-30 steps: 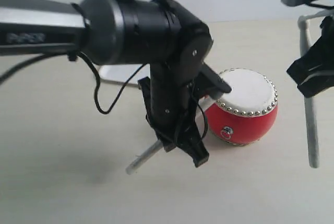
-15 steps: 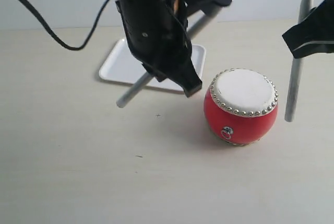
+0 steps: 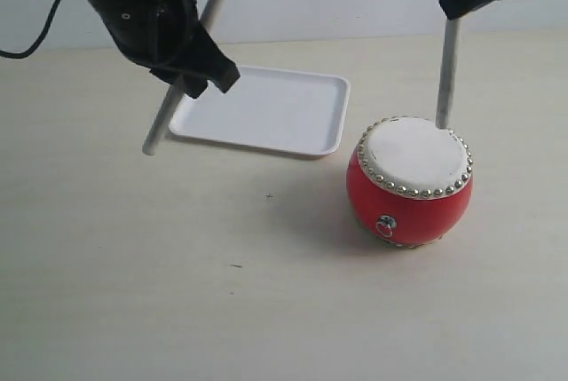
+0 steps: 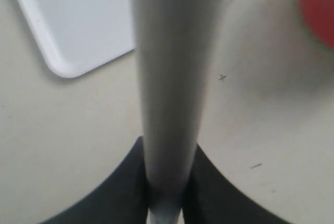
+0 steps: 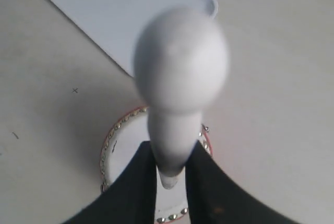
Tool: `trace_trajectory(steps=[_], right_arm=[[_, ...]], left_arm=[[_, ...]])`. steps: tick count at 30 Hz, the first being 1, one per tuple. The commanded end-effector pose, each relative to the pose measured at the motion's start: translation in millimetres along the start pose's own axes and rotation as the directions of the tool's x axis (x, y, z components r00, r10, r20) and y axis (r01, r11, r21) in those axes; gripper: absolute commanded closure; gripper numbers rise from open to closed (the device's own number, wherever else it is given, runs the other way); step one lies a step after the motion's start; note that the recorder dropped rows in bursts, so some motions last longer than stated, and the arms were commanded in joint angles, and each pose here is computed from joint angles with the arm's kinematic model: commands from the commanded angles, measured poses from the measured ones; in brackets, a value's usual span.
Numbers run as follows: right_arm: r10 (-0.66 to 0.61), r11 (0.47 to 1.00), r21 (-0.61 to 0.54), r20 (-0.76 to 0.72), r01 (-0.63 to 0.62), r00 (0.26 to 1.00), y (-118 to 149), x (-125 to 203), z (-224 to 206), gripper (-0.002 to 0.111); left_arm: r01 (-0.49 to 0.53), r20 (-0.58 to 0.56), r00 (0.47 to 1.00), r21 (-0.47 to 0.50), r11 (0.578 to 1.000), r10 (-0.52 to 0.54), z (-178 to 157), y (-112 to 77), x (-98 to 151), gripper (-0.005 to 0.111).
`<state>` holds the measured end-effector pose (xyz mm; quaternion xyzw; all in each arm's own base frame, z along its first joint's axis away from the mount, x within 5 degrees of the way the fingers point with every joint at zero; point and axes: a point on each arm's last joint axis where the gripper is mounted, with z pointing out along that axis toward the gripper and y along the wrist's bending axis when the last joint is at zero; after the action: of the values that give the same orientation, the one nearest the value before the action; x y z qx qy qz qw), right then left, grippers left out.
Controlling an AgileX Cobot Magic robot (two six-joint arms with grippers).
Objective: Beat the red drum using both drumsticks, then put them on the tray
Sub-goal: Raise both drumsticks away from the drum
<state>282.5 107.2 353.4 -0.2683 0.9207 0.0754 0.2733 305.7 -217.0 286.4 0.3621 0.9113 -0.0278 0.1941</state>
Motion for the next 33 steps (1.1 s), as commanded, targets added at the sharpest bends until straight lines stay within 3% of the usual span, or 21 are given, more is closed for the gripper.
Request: trace_trajectory(steps=[1, 9, 15, 20, 25, 33], right_arm=[[-0.06, 0.998, -0.017, -0.003, 0.06, 0.998, -7.0, -32.0, 12.0, 0.108], [-0.136, 0.99, -0.044, -0.056, 0.134, 0.989, -20.5, -94.8, 58.3, 0.108], [-0.276, 0.96, 0.02, -0.085, 0.278, 0.957, -2.6, -127.7, 125.8, 0.108], [-0.417, 0.894, 0.1, -0.169, 0.437, 0.893, 20.2, -133.2, 174.0, 0.108], [-0.528, 0.831, 0.068, -0.215, 0.552, 0.821, 39.3, -128.7, 204.7, 0.108], [-0.536, 0.82, 0.054, -0.276, 0.57, 0.798, 39.8, -117.8, 236.6, 0.108]], left_arm=[[0.053, 0.089, 0.995, -0.022, 0.998, -0.051, 1.8, 20.7, 12.7, 0.107], [0.126, 0.215, 0.971, -0.071, 0.989, -0.109, -16.6, 41.2, 54.3, 0.107], [0.166, 0.288, 0.949, -0.094, 0.982, -0.133, -36.1, 47.5, 82.2, 0.107], [0.188, 0.336, 0.931, -0.105, 0.977, -0.143, -55.1, 49.2, 90.5, 0.107], [0.179, 0.341, 0.931, -0.11, 0.978, -0.132, -59.5, 47.8, 93.8, 0.107], [0.168, 0.342, 0.932, -0.114, 0.979, -0.12, -60.2, 47.7, 93.9, 0.107]])
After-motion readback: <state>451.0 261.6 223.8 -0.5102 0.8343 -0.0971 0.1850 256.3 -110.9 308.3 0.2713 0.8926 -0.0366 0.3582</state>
